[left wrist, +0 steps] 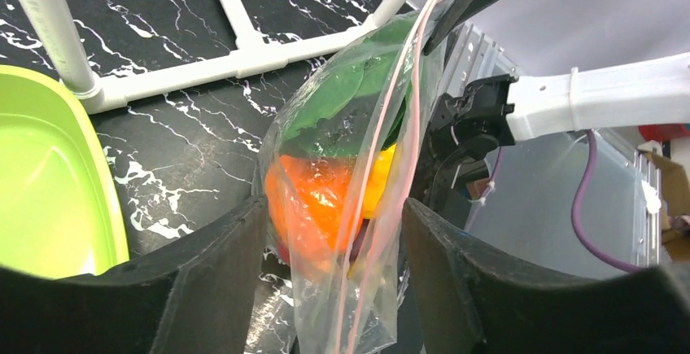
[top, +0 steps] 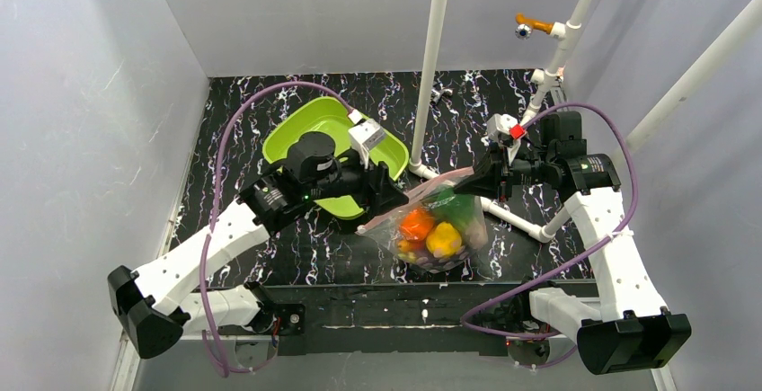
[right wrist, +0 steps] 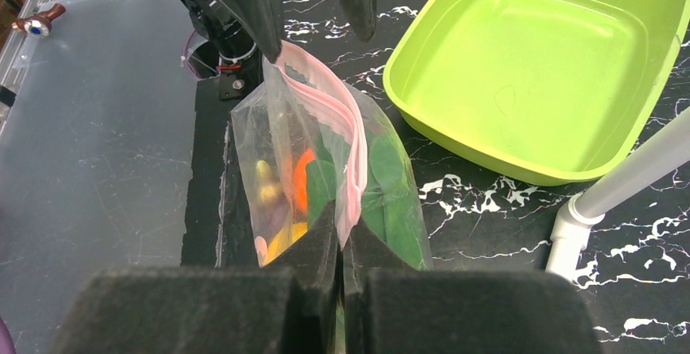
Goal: Open the zip-top bag and remove the fake food
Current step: Open the zipper of the food storage bag at the center of the board.
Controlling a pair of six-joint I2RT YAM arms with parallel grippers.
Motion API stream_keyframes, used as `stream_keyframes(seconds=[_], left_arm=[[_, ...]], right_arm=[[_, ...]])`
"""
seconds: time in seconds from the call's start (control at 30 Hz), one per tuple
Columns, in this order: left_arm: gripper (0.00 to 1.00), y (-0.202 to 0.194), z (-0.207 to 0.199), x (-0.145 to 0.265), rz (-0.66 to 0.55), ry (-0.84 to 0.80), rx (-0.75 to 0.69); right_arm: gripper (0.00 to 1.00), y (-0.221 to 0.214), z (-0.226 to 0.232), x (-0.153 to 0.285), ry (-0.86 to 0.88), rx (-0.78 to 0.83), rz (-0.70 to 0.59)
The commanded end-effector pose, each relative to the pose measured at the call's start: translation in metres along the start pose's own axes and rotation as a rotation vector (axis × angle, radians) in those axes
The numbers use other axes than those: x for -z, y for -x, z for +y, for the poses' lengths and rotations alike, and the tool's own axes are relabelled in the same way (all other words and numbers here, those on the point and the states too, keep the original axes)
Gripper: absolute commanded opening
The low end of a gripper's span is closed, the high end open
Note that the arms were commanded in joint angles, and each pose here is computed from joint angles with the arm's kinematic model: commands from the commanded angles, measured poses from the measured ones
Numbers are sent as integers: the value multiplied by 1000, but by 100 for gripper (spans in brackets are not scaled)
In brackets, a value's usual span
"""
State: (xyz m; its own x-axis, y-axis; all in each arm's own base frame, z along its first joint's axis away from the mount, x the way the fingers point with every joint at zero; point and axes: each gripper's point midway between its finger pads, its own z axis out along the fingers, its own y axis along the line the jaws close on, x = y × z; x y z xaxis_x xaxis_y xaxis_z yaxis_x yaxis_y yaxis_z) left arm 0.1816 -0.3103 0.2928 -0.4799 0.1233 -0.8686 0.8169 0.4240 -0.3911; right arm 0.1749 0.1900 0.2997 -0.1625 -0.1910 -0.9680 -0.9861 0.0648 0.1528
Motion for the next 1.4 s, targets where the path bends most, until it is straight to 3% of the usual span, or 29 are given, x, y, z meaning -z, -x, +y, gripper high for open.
stream_keyframes(seconds=[0.0,0.13,0.2,0.4,0.67,0.97,1.37], left_arm=[[55,19,-15,2,-31,-75,-70],[32,16,-17,-1,-7,-98,-81],[26,14,-21,-2,6,-125,-90],[25,8,-22,-3,35,-142,-95],[31,20,-21,7,-32,-109,-110],[18,11,-17,-1,25,-116,-86],[17,-4,-19,-12,98,-172,-72]], right_arm=[[1,10,6,1,10,47,-11],[1,10,6,1,11,46,-12],[1,10,6,1,13,46,-12],[1,10,6,1,12,46,-13],[1,9,7,1,12,47,-13],[1,9,7,1,15,47,-15],[1,8,7,1,15,43,-14]])
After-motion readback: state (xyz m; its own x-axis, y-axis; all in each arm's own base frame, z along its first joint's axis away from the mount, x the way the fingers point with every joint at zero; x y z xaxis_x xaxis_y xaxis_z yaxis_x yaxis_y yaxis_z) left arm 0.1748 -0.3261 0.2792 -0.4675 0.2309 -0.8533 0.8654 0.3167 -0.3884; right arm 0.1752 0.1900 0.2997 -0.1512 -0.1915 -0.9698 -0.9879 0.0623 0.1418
